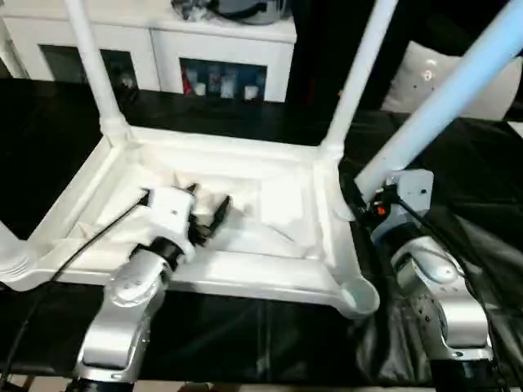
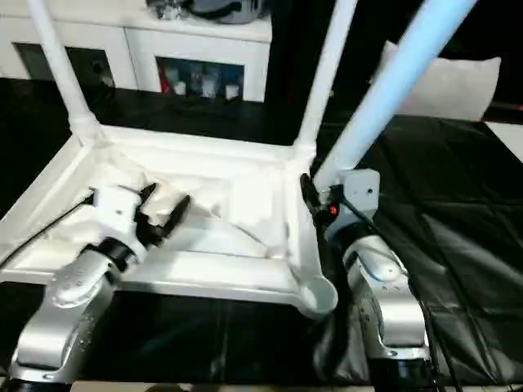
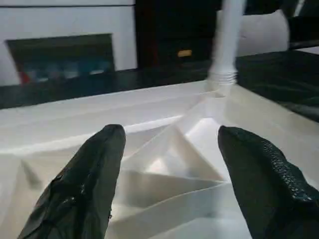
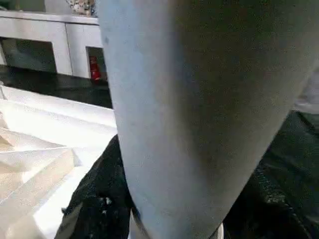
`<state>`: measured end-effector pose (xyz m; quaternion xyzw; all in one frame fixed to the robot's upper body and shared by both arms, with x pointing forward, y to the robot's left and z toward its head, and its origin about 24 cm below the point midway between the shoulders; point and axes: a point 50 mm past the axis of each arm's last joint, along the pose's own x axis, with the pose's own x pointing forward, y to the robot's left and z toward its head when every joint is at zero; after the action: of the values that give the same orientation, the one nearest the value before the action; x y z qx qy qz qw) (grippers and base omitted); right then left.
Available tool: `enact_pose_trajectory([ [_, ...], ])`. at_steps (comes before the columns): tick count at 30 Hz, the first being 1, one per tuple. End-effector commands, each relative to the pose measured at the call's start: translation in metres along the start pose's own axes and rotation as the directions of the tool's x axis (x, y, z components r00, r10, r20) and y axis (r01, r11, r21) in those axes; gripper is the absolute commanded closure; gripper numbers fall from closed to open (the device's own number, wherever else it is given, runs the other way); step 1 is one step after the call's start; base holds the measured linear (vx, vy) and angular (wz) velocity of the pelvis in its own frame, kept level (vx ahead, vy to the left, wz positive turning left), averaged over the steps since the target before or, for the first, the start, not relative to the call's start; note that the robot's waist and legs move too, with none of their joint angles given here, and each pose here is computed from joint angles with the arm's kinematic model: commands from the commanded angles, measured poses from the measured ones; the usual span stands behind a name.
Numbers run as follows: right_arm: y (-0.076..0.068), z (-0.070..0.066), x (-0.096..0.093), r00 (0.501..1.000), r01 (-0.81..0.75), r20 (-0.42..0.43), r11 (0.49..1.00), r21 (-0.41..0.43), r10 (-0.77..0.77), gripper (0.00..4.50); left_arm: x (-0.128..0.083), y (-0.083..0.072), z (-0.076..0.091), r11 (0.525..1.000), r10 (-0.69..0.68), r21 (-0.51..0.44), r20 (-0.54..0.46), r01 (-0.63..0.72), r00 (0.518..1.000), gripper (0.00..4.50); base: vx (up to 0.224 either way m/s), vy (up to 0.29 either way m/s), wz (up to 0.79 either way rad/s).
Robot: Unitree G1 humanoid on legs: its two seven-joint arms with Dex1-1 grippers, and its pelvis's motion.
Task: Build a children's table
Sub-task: Move to table
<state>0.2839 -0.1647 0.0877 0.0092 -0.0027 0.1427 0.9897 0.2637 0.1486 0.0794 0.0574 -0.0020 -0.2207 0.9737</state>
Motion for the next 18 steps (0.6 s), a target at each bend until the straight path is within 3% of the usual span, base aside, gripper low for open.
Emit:
enact_pose_trajectory([
  [1, -0.001, 0.001, -0.001, 1.000, -0.016, -0.010, 1.000, -0.004, 0.015, 2.60, 0.002, -0.004, 0.003, 0.997, -0.083, -0.002, 0.009, 0.083, 0.996, 1.17, -0.071, -0.041, 0.02],
  [3, 0.000, -0.001, -0.002, 0.995, -0.094, -0.032, 0.995, 0.040, 0.096, 2.60, 0.004, -0.013, 0.000, 0.962, -0.268, 0.034, -0.050, 0.270, 0.962, 1.17, -0.068, -0.035, 0.01],
  [4, 0.000, -0.001, -0.002, 0.995, -0.094, -0.032, 0.995, 0.040, 0.096, 2.60, 0.004, -0.013, 0.000, 0.962, -0.268, 0.034, -0.050, 0.270, 0.962, 1.17, -0.059, -0.016, -0.03],
  [7, -0.013, 0.002, -0.003, 0.994, -0.097, -0.037, 0.994, 0.049, 0.099, 2.60, 0.003, -0.025, -0.003, 0.850, -0.513, 0.056, -0.137, 0.524, 0.847, 1.17, -0.020, -0.005, -0.01],
  [9, -0.015, 0.002, -0.004, 0.994, -0.100, -0.037, 0.994, 0.043, 0.102, 2.60, 0.003, -0.027, -0.003, 0.829, -0.545, 0.052, -0.147, 0.557, 0.825, 1.17, 0.000, 0.000, 0.00],
  [10, -0.017, 0.003, -0.006, 0.992, -0.119, -0.038, 0.992, 0.050, 0.121, 2.60, 0.004, -0.029, -0.003, 0.798, -0.589, 0.040, -0.159, 0.601, 0.792, 1.17, 0.000, 0.000, 0.00],
  [11, -0.022, 0.005, -0.009, 0.991, -0.130, -0.031, 0.991, 0.043, 0.131, 2.60, 0.007, -0.034, -0.001, 0.735, -0.662, 0.026, -0.185, 0.677, 0.726, 1.17, 0.000, 0.000, 0.00],
  [13, -0.024, 0.006, -0.012, 0.990, -0.137, -0.036, 0.990, 0.040, 0.138, 2.60, 0.011, -0.037, -0.001, 0.691, -0.704, 0.020, -0.211, 0.723, 0.679, 0.87, 0.000, 0.000, 0.00],
  [14, -0.027, 0.006, -0.015, 0.987, -0.146, -0.059, 0.988, 0.046, 0.148, 2.60, 0.014, -0.041, -0.002, 0.646, -0.738, 0.012, -0.247, 0.763, 0.628, 0.77, 0.000, 0.000, 0.00],
  [15, -0.027, 0.006, -0.015, 0.987, -0.146, -0.059, 0.988, 0.046, 0.148, 2.60, 0.014, -0.041, -0.002, 0.646, -0.738, 0.012, -0.247, 0.763, 0.628, 0.77, 0.000, 0.000, 0.00],
  [17, -0.026, 0.003, -0.021, 0.970, -0.218, -0.101, 0.975, 0.043, 0.221, 2.60, 0.023, -0.047, -0.004, 0.580, -0.766, 0.024, -0.324, 0.814, 0.556, 0.53, 0.000, 0.000, 0.00],
  [18, -0.026, 0.003, -0.021, 0.970, -0.219, -0.101, 0.975, 0.043, 0.222, 2.60, 0.023, -0.047, -0.004, 0.579, -0.766, 0.024, -0.325, 0.815, 0.554, 0.42, 0.000, 0.000, 0.00],
])
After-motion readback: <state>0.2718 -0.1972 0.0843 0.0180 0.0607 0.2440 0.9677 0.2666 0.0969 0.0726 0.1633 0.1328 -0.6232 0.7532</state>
